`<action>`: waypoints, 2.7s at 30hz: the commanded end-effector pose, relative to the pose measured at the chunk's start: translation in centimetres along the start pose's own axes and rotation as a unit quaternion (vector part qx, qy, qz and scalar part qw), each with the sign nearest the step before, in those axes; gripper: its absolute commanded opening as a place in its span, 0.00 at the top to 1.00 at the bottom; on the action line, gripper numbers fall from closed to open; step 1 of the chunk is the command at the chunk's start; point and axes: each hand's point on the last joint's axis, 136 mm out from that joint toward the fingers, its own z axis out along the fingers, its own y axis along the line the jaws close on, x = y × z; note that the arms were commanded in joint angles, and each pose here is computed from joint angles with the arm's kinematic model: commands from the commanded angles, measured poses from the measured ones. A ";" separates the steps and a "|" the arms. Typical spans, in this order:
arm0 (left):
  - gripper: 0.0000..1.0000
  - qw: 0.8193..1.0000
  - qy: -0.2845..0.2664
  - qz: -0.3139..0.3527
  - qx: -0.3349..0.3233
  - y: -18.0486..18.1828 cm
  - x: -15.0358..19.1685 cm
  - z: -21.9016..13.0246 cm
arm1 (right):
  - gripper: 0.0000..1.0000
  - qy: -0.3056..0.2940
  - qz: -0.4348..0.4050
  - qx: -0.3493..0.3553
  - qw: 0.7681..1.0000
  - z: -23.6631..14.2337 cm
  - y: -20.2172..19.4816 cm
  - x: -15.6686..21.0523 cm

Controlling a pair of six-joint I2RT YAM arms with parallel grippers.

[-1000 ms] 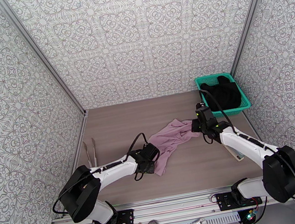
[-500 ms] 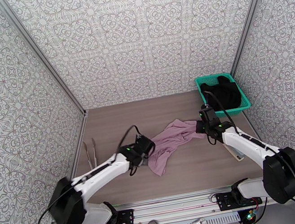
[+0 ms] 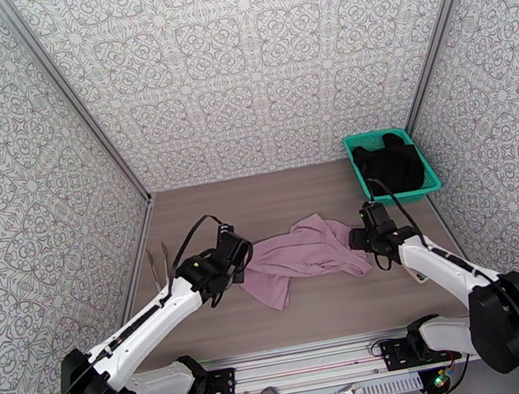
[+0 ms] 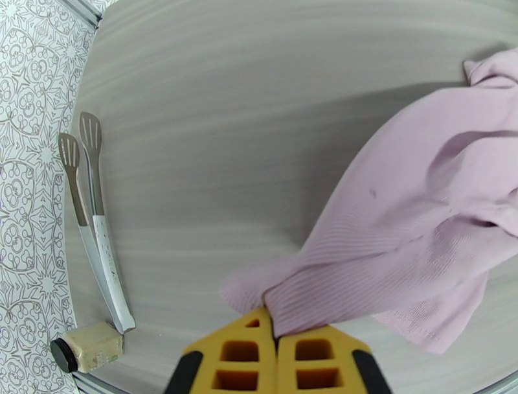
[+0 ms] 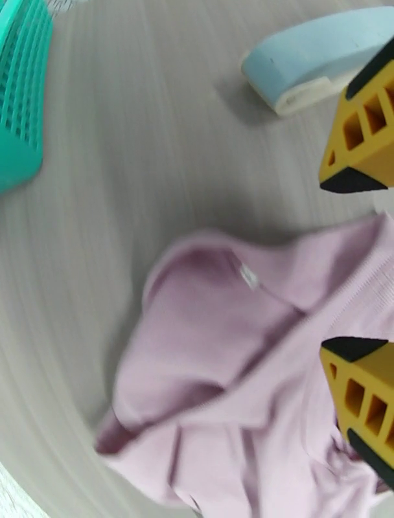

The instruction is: Fold and stack the mixed laundry pile

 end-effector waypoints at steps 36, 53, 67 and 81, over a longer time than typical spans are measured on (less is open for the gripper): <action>1.00 0.999 0.000 -0.042 -0.013 2.7 -0.2 -0.2 | 0.58 0.071 -0.103 0.052 0.991 -3.7 0.1 4.6; 1.00 0.998 -0.005 -0.058 -0.002 2.9 -1.1 0.3 | 0.63 0.176 -0.082 0.015 0.981 0.7 2.1 9.7; 1.00 0.998 -0.011 -0.061 -0.002 3.4 -1.9 0.1 | 0.96 0.104 -0.049 0.167 0.979 0.6 -2.2 6.7; 1.00 0.995 -0.042 -0.089 -0.018 6.1 -4.9 -1.1 | 1.00 -0.004 -0.030 0.166 0.986 -5.3 -2.4 -0.4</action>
